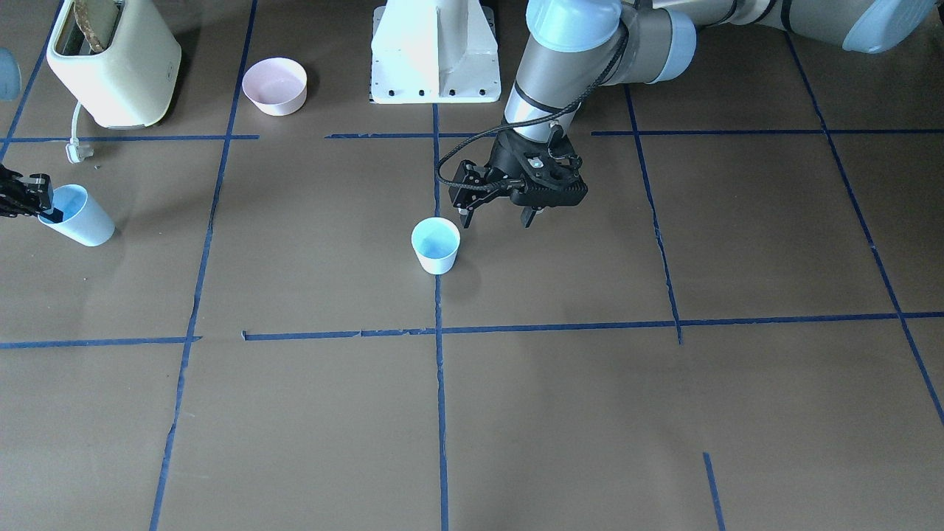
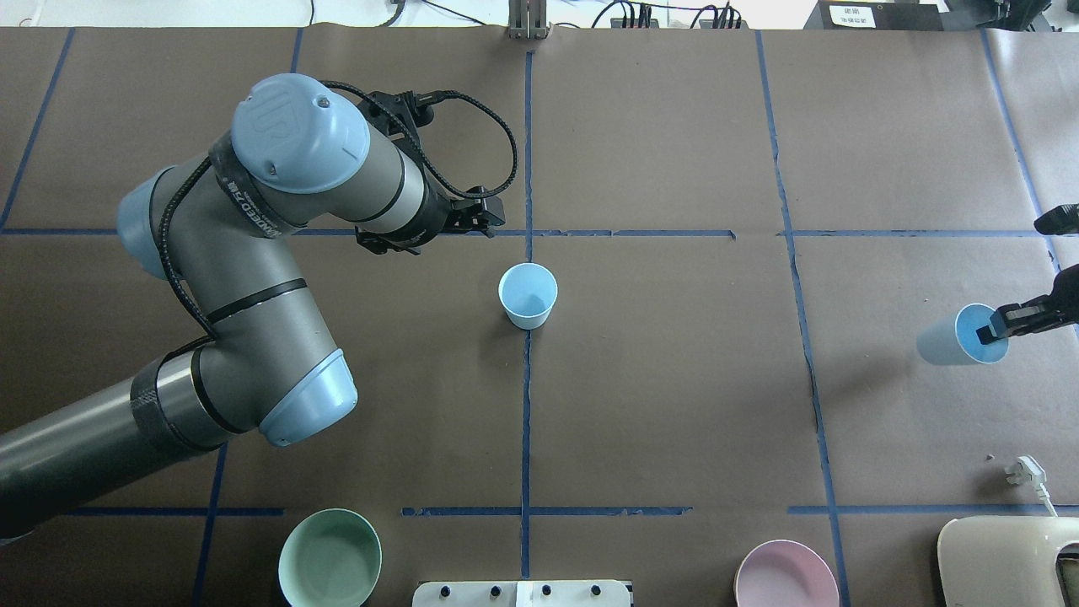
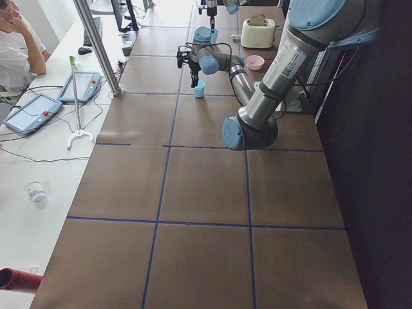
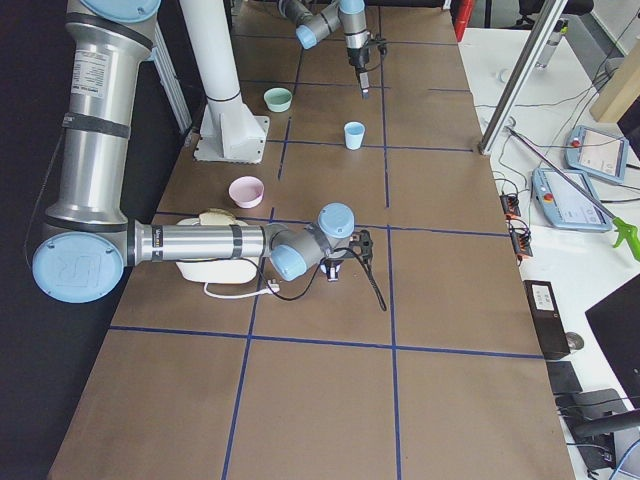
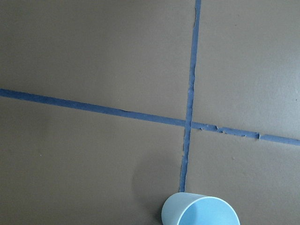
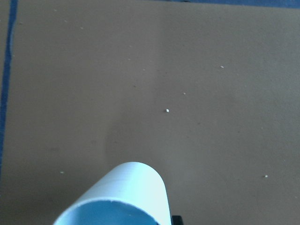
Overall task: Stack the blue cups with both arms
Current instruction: 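Carry the second cup with the right gripper over the centered cup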
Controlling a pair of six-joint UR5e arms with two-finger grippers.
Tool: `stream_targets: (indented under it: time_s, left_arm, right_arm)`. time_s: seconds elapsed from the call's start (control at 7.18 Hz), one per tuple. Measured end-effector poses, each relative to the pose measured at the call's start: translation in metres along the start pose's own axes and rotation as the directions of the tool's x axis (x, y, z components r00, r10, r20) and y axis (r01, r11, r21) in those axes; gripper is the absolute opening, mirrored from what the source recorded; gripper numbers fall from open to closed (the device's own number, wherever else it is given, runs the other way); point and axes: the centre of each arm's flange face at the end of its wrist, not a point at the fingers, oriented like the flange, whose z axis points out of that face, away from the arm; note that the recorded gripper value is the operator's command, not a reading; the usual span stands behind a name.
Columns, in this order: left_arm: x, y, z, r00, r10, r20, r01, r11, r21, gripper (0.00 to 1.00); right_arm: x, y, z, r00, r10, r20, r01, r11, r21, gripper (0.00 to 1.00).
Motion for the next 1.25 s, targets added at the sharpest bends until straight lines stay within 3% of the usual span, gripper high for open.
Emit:
stream_targets:
  time_s: [0.14,0.42,0.56,0.84,1.25]
  left_arm:
    - [-0.004,-0.003,-0.004,1.0,-0.001,-0.007,0.001,1.0,0.007,1.0]
    - [-0.03,-0.012,-0.019,1.0,-0.011,-0.016,0.011,1.0,0.001,1.0]
    - [-0.047,-0.017,-0.025,1.0,-0.014,-0.021,0.014,1.0,-0.01,1.0]
    - [-0.068,-0.024,-0.026,1.0,-0.012,-0.019,0.012,1.0,-0.012,1.0]
    - [-0.09,-0.026,-0.021,1.0,-0.005,0.005,0.006,1.0,-0.013,1.0]
  right_arm:
    - [-0.039,-0.018,-0.018,0.999,-0.016,0.043,0.016,1.0,0.016,0.0]
    - [-0.153,-0.075,-0.054,0.989,0.048,0.138,-0.055,0.997,0.047,0.0]
    - [-0.225,-0.104,-0.062,0.982,0.095,0.166,-0.101,0.995,0.026,0.0]
    - [-0.367,-0.144,-0.073,0.978,0.174,0.112,-0.175,0.985,0.001,0.0]
    - [-0.492,-0.155,-0.033,0.962,0.27,0.029,-0.27,0.963,0.017,0.0]
